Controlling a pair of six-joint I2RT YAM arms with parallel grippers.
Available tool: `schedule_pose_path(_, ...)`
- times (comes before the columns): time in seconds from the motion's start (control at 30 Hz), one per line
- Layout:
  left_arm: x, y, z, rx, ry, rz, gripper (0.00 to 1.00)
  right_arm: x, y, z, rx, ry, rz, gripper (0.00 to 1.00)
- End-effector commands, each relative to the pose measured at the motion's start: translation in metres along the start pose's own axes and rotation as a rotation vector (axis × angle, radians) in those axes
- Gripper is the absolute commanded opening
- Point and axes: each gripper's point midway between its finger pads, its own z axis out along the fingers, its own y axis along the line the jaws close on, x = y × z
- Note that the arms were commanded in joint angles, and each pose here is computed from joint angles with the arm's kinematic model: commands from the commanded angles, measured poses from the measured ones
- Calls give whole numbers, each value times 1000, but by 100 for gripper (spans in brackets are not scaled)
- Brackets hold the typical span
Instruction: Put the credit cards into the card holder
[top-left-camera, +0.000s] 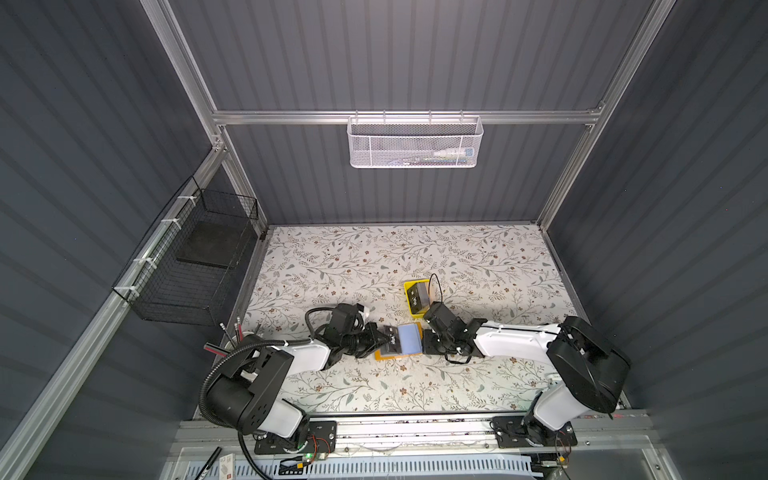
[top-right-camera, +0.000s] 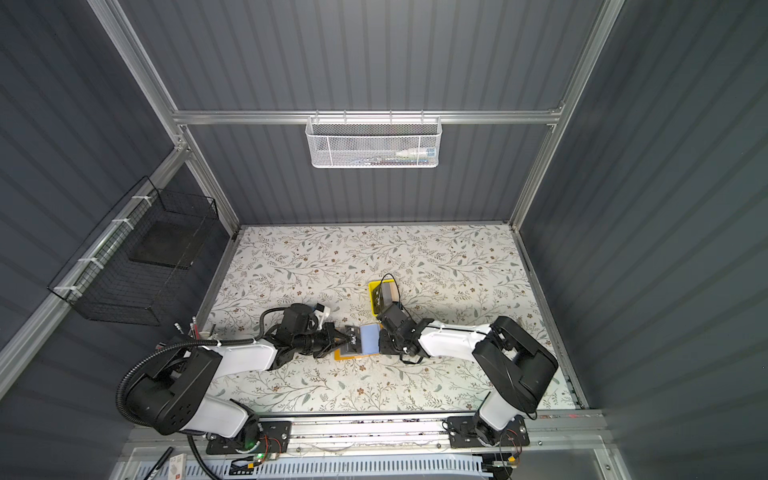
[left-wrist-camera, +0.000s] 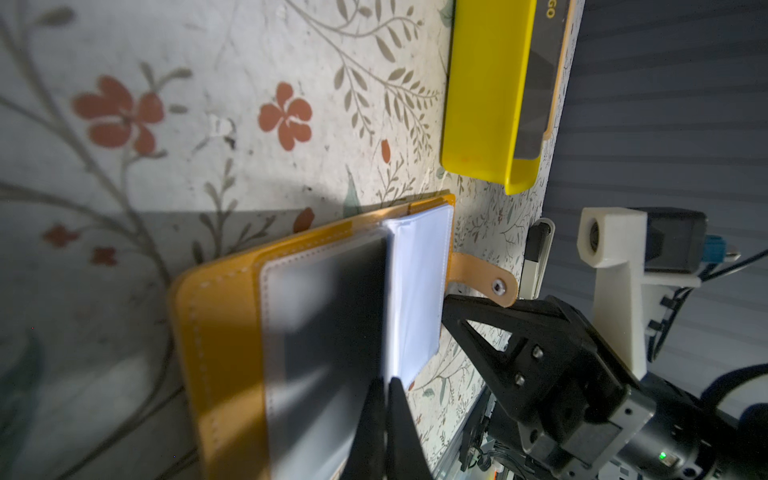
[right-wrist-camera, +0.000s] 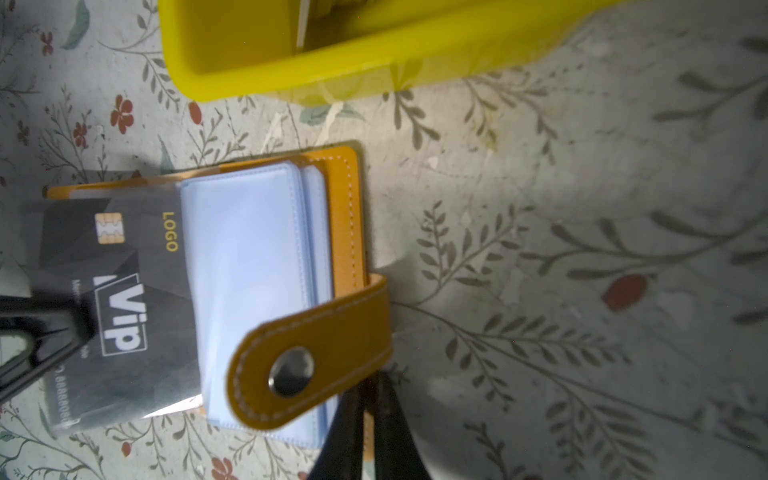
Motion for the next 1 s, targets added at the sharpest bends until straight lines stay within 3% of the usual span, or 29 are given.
schedule_pose_path(0.0, 5, 6, 2, 11, 14, -30, 0, 15, -12, 4, 44, 44, 2, 10)
schedule_pose_path(0.97, 9, 2, 6, 98, 23, -52, 0, 18, -14, 8, 44, 53, 6, 10)
